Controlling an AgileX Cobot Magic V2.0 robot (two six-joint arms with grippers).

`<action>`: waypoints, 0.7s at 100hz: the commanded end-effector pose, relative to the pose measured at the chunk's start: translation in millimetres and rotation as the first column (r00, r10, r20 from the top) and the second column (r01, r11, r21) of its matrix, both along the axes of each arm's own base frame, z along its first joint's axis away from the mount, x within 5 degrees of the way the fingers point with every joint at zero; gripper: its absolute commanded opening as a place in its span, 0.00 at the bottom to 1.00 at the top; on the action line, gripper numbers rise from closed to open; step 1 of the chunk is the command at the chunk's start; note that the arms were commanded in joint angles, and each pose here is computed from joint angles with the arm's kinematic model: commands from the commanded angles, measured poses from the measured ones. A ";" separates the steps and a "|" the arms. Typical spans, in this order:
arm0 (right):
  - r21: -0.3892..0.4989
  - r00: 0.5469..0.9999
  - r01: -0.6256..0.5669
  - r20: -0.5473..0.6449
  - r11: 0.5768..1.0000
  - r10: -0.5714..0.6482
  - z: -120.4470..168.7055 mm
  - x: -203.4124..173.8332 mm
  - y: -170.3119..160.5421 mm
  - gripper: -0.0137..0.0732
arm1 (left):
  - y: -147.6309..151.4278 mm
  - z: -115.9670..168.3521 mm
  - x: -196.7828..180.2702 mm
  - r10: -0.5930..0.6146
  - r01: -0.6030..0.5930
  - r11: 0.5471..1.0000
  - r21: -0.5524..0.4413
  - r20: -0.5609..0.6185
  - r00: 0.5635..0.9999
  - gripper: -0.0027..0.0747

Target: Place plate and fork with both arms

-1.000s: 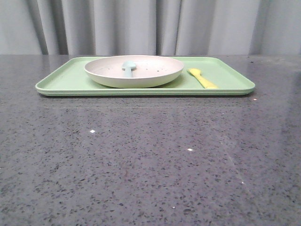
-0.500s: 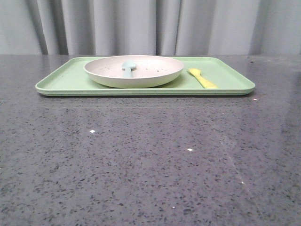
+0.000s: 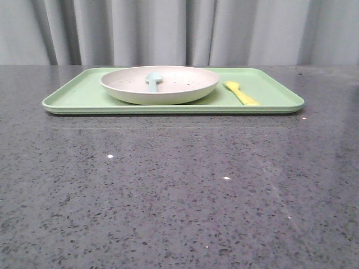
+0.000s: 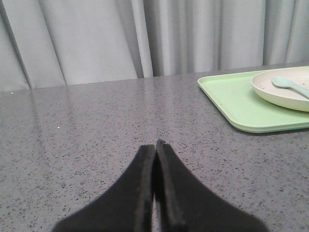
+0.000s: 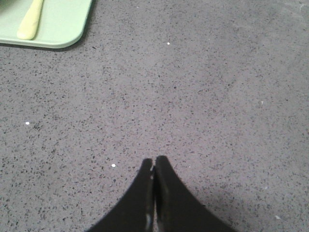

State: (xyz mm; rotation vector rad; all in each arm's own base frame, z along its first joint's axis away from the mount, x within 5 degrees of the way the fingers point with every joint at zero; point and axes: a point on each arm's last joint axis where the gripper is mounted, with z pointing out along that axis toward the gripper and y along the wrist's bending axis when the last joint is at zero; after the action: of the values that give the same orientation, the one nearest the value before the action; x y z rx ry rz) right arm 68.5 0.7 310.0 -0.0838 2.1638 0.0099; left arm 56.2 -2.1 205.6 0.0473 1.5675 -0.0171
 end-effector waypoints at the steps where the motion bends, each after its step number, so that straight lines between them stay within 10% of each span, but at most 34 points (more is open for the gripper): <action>1: -0.013 0.997 -0.004 0.080 1.000 0.005 11.9 2.6 -0.8 0.08 | -0.9 5.2 -2.4 -0.015 0.016 1.000 -0.013 0.105 0.994 0.01; 70: -0.040 0.975 -0.082 0.206 0.996 0.088 6.1 4.7 4.0 0.08 | -0.9 5.2 -2.4 -0.015 0.016 1.000 -0.013 0.105 0.994 0.01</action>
State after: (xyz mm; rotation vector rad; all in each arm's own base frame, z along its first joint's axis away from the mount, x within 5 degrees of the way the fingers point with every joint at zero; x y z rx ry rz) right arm 70.1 2.6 304.5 -0.1270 2.1096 0.0175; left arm 56.2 -2.1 205.6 0.0473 1.5675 -0.0171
